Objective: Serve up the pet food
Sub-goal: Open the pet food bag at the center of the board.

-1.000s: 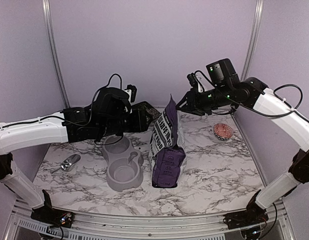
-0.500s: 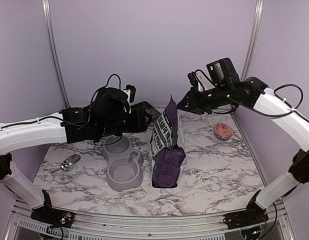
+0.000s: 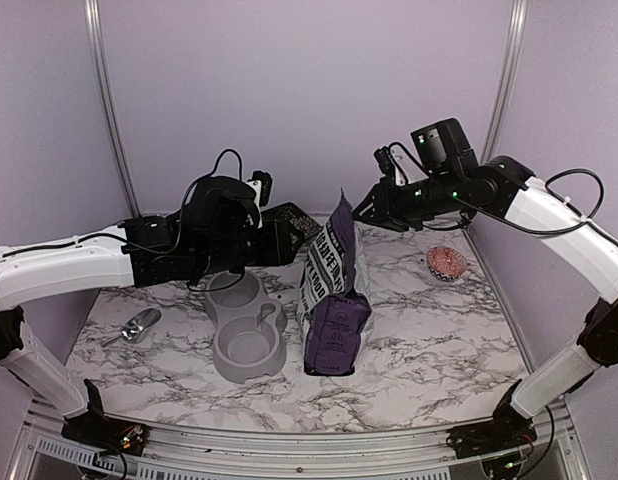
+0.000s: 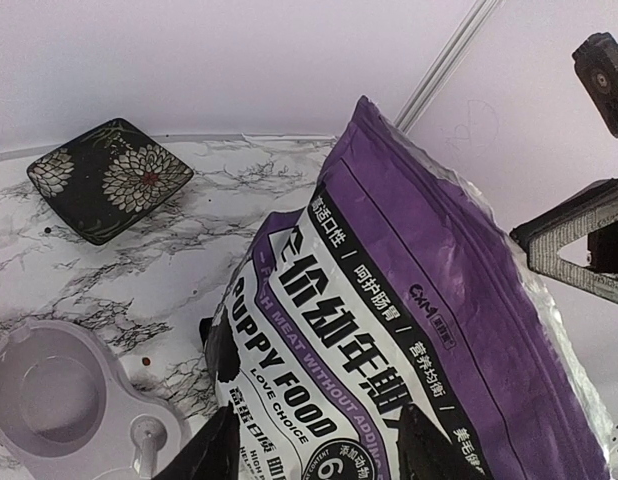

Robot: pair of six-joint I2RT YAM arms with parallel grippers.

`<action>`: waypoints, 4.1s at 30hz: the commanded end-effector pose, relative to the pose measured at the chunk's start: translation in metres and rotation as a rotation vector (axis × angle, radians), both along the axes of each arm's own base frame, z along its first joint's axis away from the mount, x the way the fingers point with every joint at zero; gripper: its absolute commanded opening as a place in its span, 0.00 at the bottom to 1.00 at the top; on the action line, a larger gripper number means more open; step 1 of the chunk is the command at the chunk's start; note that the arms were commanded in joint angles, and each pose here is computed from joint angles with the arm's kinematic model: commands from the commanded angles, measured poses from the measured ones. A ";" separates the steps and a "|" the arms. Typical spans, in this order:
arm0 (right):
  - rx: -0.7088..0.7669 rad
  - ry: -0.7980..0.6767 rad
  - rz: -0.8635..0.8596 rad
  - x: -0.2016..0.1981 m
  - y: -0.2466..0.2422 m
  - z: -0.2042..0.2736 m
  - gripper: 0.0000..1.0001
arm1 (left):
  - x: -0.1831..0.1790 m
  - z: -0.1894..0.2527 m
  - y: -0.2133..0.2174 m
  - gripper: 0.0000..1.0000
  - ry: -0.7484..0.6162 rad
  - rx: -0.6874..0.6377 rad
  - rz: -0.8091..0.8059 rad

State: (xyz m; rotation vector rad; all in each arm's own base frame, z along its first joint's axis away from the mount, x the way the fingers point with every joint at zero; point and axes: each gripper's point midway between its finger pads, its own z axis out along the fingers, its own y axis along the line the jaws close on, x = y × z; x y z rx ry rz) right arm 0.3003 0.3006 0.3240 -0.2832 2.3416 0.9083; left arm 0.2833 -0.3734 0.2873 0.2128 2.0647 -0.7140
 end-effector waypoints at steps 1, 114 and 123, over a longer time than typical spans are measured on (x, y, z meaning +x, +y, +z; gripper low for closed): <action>0.013 -0.022 0.012 0.000 0.004 0.006 0.23 | 0.000 0.013 0.003 0.55 -0.018 -0.040 -0.001; -0.003 0.010 -0.002 -0.015 -0.002 -0.028 0.00 | -0.010 0.030 -0.049 0.55 0.012 -0.115 -0.168; 0.016 -0.023 0.031 -0.019 -0.001 -0.031 0.00 | -0.009 0.026 -0.070 0.55 0.046 -0.123 -0.199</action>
